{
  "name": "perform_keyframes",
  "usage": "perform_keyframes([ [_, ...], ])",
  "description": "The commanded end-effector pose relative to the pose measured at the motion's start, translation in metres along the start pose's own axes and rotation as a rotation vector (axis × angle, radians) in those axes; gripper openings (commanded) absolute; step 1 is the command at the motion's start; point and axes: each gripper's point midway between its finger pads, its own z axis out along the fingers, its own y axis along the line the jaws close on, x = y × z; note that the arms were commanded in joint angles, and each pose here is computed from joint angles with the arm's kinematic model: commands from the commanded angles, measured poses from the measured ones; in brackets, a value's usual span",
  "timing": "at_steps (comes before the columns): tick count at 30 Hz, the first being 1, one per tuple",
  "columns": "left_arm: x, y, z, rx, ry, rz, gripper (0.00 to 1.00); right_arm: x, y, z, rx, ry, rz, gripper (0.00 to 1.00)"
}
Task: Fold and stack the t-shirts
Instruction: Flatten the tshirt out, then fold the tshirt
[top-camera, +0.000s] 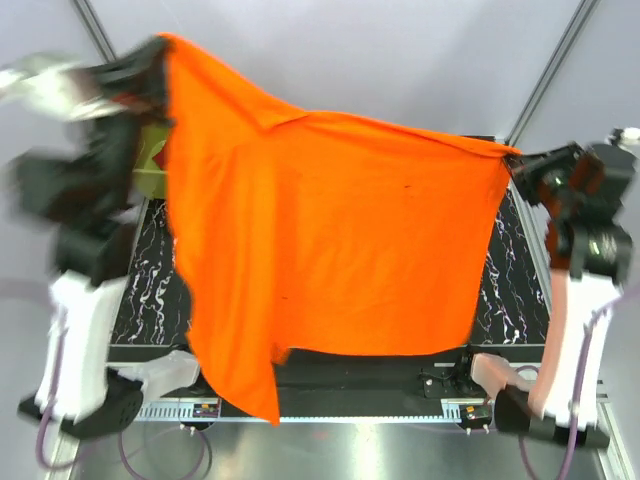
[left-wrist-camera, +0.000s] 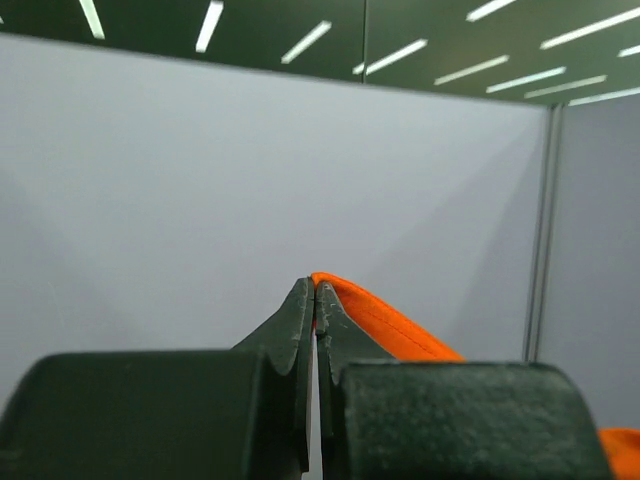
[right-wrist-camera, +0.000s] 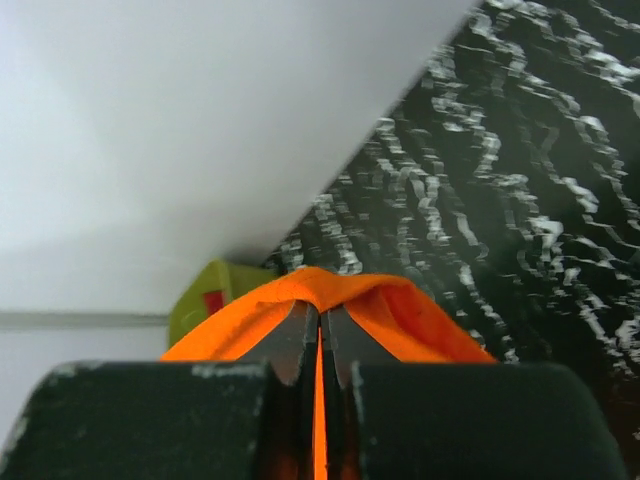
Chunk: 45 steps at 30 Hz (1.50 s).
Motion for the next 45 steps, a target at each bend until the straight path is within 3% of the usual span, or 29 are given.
perform_keyframes([
  [1,0.186,0.014,0.039,-0.029,0.282,0.037,0.00,-0.003,-0.057,0.087,0.173,-0.039,0.010,0.00],
  [3,0.259,0.020,0.040,-0.037,0.345,0.064,0.00,0.010,-0.097,0.125,0.256,-0.024,-0.001,0.00],
  [5,0.369,0.028,0.011,-0.060,0.527,0.073,0.00,0.021,-0.133,0.151,0.317,-0.017,-0.055,0.00],
  [8,0.481,0.036,-0.024,-0.076,0.686,0.069,0.00,0.035,-0.186,0.193,0.401,0.020,-0.138,0.00],
  [11,0.553,0.036,-0.031,-0.079,0.775,-0.008,0.00,0.052,-0.248,0.236,0.524,0.081,-0.216,0.00],
  [14,0.612,0.032,-0.048,-0.074,0.884,-0.066,0.00,0.052,-0.285,0.264,0.599,0.116,-0.240,0.00],
  [16,0.632,0.030,-0.040,-0.058,0.916,-0.089,0.00,0.046,-0.289,0.280,0.603,0.121,-0.267,0.00],
  [23,0.656,0.020,-0.024,-0.025,1.005,-0.145,0.00,0.052,-0.317,0.332,0.617,0.225,-0.284,0.00],
  [30,0.663,-0.001,-0.047,-0.011,1.129,-0.225,0.00,0.043,-0.307,0.371,0.552,0.245,-0.269,0.03],
  [38,0.642,-0.025,-0.066,-0.004,1.197,-0.282,0.00,0.044,-0.301,0.398,0.489,0.239,-0.218,0.00],
  [45,0.609,-0.056,-0.077,-0.004,1.268,-0.387,0.00,0.031,-0.291,0.393,0.518,0.247,-0.249,0.00],
])
